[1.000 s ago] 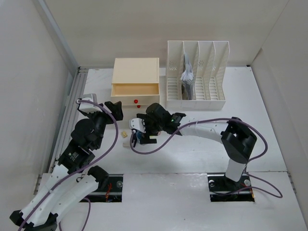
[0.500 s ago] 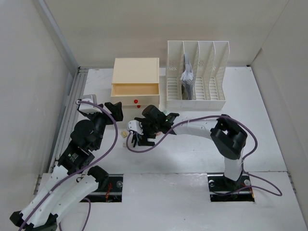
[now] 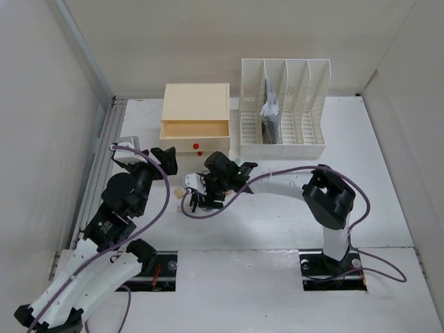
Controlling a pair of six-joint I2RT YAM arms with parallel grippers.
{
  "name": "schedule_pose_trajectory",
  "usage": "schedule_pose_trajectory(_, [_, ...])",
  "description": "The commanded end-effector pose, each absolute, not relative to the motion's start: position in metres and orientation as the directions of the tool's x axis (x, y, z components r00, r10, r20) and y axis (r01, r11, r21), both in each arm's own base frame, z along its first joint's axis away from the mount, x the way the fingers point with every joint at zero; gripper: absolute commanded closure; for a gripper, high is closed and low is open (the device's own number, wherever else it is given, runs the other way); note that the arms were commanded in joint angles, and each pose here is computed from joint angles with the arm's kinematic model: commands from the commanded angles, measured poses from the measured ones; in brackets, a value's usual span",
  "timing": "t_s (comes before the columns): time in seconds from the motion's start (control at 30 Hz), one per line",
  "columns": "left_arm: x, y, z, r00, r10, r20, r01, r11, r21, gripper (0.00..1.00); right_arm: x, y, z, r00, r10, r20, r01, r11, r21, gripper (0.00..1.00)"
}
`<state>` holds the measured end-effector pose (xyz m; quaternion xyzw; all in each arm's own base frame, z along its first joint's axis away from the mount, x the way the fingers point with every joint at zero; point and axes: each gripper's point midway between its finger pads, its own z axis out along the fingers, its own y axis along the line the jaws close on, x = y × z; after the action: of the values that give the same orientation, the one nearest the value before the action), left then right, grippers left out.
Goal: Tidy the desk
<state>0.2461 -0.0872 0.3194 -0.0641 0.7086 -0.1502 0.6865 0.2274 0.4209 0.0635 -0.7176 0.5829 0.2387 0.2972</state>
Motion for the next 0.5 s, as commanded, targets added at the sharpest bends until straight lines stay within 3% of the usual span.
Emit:
schedule_pose_trajectory(0.0, [0.245, -0.086, 0.331, -0.004, -0.318, -0.948, 0.13, 0.94, -0.316, 0.19, 0.217, 0.426, 0.122, 0.225, -0.626, -0.747, -0.974, -0.166, -0.154, 0.84])
schedule_pose_trajectory(0.13, [0.241, -0.091, 0.337, 0.012, -0.336, -0.942, 0.174, 0.928, -0.329, 0.19, 0.194, 0.426, 0.181, 0.25, -0.527, -0.812, -0.962, -0.229, -0.148, 0.94])
schedule_pose_trajectory(0.37, [0.238, -0.098, 0.342, 0.032, -0.346, -0.938, 0.233, 0.915, -0.33, 0.19, 0.182, 0.406, 0.262, 0.187, -0.345, -0.92, -0.955, -0.282, -0.088, 0.95])
schedule_pose_trajectory(0.47, [0.238, -0.1, 0.341, 0.03, -0.346, -0.938, 0.243, 0.913, -0.329, 0.18, 0.202, 0.394, 0.285, 0.136, -0.295, -0.946, -0.967, -0.246, -0.062, 0.97])
